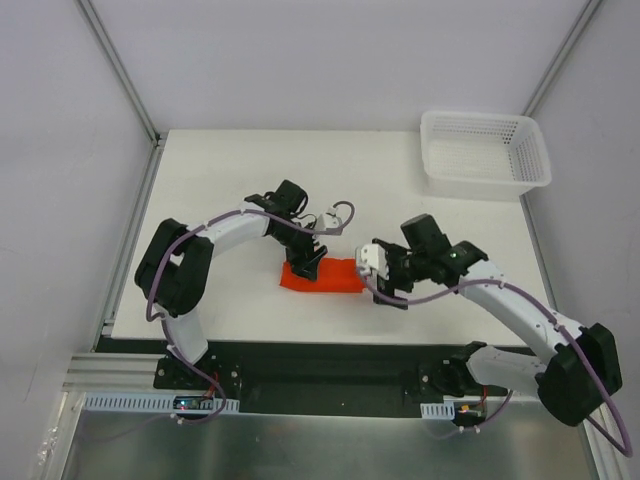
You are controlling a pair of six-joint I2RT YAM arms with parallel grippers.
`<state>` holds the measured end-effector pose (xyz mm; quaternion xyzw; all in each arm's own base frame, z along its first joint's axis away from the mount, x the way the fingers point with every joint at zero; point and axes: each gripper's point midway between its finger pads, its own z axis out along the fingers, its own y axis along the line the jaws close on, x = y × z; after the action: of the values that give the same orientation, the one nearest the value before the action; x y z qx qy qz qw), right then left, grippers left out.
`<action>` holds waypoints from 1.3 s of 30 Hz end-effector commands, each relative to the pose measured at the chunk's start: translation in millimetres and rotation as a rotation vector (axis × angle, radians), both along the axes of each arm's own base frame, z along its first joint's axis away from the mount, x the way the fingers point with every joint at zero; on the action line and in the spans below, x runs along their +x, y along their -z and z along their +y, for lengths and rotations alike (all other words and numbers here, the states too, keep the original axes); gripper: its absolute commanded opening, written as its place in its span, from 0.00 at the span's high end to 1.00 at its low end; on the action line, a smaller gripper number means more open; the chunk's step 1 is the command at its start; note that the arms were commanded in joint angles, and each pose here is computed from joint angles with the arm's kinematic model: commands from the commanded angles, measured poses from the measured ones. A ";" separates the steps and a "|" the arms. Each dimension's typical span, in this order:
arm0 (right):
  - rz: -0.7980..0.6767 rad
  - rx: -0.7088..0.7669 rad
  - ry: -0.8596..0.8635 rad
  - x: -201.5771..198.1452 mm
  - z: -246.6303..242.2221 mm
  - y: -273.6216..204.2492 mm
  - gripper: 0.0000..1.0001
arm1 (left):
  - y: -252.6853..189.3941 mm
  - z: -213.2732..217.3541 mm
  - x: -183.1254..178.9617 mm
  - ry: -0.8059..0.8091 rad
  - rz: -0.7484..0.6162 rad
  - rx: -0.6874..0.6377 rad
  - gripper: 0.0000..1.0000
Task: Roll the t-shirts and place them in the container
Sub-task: Roll the T-shirt to the center of the board, then pick up the T-shirt from the center of the board.
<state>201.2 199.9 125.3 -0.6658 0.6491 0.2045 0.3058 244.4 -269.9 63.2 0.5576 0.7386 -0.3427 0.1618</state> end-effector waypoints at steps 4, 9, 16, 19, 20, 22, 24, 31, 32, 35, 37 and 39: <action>-0.372 0.052 -0.286 -2.6 47.5 -18.5 0.04 | -0.3 -3.8 3.2 -0.148 0.260 0.013 0.43; -0.320 0.071 -0.315 -2.4 72.9 -11.1 0.04 | 12.9 -3.0 4.9 -0.203 0.338 0.050 0.47; -0.344 0.041 -0.396 0.4 85.7 7.6 0.04 | 26.6 -4.0 4.5 -0.264 0.455 0.085 0.58; -0.359 0.028 -0.396 7.2 92.9 15.9 0.04 | 31.6 -3.6 6.5 -0.301 0.512 0.100 0.59; -0.366 0.031 -0.392 9.6 95.3 16.7 0.04 | 32.0 -3.1 7.1 -0.313 0.528 0.102 0.60; -0.359 0.039 -0.401 8.0 100.2 21.7 0.04 | 36.6 -2.3 8.2 -0.322 0.546 0.110 0.60; -0.357 0.035 -0.403 7.1 103.1 26.6 0.04 | 39.9 -2.6 8.2 -0.331 0.576 0.118 0.61; -0.388 -0.007 -0.378 19.4 108.3 52.4 0.04 | 44.1 -4.0 13.5 -0.368 0.681 0.098 0.62; -0.386 -0.016 -0.380 19.1 107.9 56.6 0.04 | 46.2 -4.3 14.2 -0.372 0.702 0.093 0.62; -0.401 -0.044 -0.370 23.6 109.0 69.8 0.04 | 48.7 -3.2 17.5 -0.393 0.754 0.079 0.62; -0.420 -0.058 -0.364 28.1 108.3 73.6 0.04 | 50.2 -0.5 20.7 -0.397 0.761 0.072 0.62; -0.428 -0.076 -0.367 30.8 107.9 78.4 0.02 | 51.3 -0.1 23.8 -0.401 0.773 0.064 0.62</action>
<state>221.2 303.0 49.6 -0.8073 0.4586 0.1145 0.3532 265.4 -281.3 38.9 0.2451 0.8340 -0.4899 -0.0655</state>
